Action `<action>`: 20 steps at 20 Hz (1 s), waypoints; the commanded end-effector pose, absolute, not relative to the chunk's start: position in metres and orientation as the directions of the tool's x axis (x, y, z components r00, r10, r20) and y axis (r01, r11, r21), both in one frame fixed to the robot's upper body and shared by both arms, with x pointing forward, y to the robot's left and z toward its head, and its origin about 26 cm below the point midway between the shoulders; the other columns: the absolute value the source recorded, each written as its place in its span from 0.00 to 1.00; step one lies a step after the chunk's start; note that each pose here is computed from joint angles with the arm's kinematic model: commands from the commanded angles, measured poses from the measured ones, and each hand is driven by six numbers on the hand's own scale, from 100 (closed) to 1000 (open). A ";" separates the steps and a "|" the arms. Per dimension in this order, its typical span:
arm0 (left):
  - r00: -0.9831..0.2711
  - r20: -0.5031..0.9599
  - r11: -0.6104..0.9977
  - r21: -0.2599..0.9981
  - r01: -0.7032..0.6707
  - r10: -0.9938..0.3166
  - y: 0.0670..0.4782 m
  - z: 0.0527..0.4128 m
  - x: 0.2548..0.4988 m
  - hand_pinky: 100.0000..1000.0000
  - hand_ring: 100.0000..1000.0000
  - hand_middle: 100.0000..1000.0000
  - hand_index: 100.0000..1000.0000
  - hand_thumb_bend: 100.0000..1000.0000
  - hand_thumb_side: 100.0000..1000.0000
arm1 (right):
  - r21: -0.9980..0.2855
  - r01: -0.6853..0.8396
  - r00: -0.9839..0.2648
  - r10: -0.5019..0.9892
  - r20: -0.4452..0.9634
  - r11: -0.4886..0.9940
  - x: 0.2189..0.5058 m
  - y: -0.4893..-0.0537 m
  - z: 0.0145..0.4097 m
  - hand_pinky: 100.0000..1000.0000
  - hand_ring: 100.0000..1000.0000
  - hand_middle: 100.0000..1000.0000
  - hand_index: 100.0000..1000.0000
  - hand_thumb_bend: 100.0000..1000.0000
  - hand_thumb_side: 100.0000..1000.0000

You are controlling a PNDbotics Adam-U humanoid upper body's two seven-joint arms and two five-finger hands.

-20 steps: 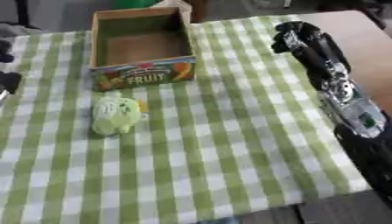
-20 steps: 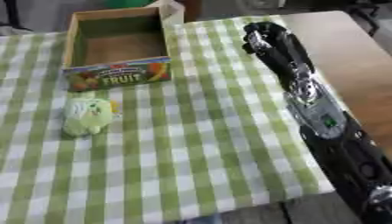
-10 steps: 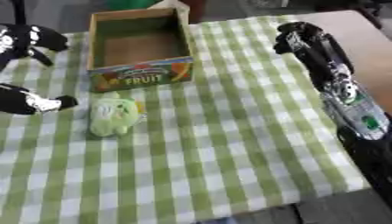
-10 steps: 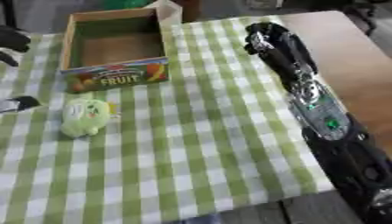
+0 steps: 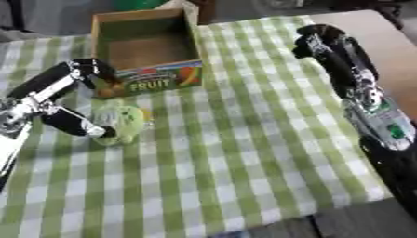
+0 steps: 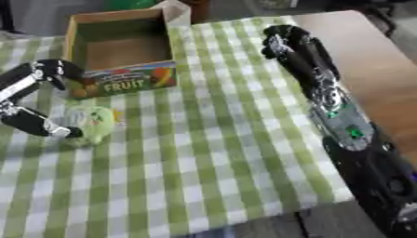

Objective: Pick up objects on the table and place them in the box.

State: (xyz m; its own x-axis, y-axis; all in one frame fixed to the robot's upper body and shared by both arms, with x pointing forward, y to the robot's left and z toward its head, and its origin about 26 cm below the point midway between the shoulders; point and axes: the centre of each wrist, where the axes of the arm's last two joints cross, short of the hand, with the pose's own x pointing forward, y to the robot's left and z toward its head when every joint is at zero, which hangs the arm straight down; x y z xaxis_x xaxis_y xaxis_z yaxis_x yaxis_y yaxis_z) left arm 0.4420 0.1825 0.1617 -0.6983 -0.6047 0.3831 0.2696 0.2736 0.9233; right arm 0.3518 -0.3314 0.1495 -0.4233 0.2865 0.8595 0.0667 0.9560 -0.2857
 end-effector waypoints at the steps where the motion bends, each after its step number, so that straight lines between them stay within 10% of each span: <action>1: -0.706 0.370 0.262 0.929 0.262 -0.605 0.179 0.165 0.447 0.65 0.79 0.79 0.75 0.74 0.01 | -0.292 0.065 -0.448 0.289 0.846 0.954 0.354 -0.332 0.160 0.61 0.56 0.51 0.68 0.00 0.55; 20: -0.663 0.287 0.088 0.944 0.317 -0.691 0.186 0.150 0.451 0.55 0.66 0.65 0.71 0.61 0.09 | -0.290 0.057 -0.442 0.285 0.851 0.955 0.355 -0.331 0.157 0.62 0.56 0.51 0.68 0.00 0.56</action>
